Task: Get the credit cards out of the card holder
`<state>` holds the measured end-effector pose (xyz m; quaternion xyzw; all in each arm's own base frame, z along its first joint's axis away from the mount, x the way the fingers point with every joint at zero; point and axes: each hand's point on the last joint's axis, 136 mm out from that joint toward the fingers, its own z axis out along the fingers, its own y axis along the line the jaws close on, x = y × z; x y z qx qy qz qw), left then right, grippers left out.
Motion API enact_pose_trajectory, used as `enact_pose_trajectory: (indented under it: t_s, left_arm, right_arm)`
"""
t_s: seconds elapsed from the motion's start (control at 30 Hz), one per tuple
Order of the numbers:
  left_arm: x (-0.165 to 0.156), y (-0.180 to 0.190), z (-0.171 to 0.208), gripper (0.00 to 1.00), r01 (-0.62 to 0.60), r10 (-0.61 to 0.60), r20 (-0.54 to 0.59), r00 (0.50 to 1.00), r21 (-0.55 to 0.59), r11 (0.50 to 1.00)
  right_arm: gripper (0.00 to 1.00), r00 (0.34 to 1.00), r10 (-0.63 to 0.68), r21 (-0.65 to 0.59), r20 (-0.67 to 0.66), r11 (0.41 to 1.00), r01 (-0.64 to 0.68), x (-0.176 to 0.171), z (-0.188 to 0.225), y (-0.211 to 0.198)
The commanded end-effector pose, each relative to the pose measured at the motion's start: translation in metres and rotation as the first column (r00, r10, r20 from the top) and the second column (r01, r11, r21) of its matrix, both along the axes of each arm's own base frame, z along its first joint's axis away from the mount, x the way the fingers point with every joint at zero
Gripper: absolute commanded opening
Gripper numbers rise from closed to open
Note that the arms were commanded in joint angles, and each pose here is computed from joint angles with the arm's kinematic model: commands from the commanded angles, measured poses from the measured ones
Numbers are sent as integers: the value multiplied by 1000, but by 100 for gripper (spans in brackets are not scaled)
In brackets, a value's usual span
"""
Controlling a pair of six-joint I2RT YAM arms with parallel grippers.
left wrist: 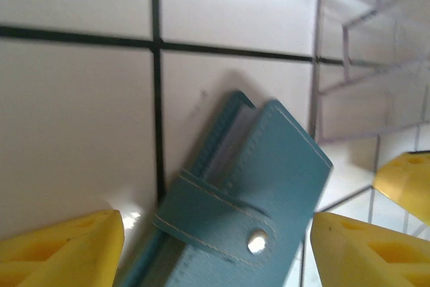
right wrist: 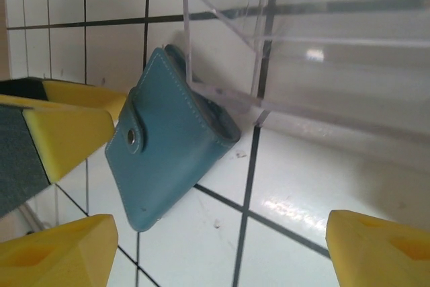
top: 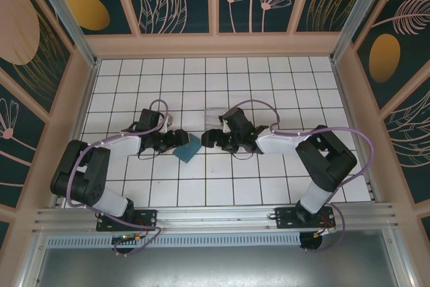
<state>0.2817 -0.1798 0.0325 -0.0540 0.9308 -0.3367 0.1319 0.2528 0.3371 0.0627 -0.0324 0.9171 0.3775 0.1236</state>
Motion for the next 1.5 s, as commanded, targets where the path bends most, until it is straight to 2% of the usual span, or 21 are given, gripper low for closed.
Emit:
enact_pose_trajectory:
  t_s: [0.0,0.17,0.37,0.5,0.67,0.83,0.97,1.13,1.27,1.37,1.47]
  left_arm:
    - [-34,-10,-7,72,39,-47,-109,993,-73,997]
    - [-49,-13,-10,69,42,-58,-151,987,-109,993]
    - [-58,-16,-7,63,41,-65,-162,985,-149,988]
    - [-50,-11,-7,60,17,-31,-137,990,-102,995]
    - [-43,-13,-4,56,3,-17,-126,992,-111,994]
    - [-41,-14,-2,48,9,-23,-115,993,-120,993]
    - [-41,-15,-1,42,10,-24,-111,994,-128,992]
    - [-38,-14,4,39,9,-20,-93,996,-119,993]
    - [-22,-12,31,41,-7,8,9,1000,-105,994]
    - [-3,-8,73,44,-36,52,150,987,-108,993]
    - [10,-8,125,46,-47,92,299,950,-154,987]
  right_arm:
    - [79,995,-37,55,-98,998,42,-12,-2,11]
    - [74,987,-54,74,-149,995,65,-19,-7,27]
    - [68,974,-107,20,-200,993,113,-18,-25,27]
    - [61,975,-103,11,-195,994,108,-13,-29,33]
    - [51,979,-74,8,-190,997,77,-9,-32,45]
    - [44,982,-23,22,-187,999,28,-10,-31,60]
    - [36,985,9,55,-171,998,0,-11,-24,71]
    - [17,988,8,62,-151,998,1,-9,-17,71]
    - [12,994,1,71,-110,997,7,-7,-2,68]
    - [11,999,-11,89,-48,996,16,-5,19,61]
    - [10,999,-28,114,35,993,24,-2,46,53]
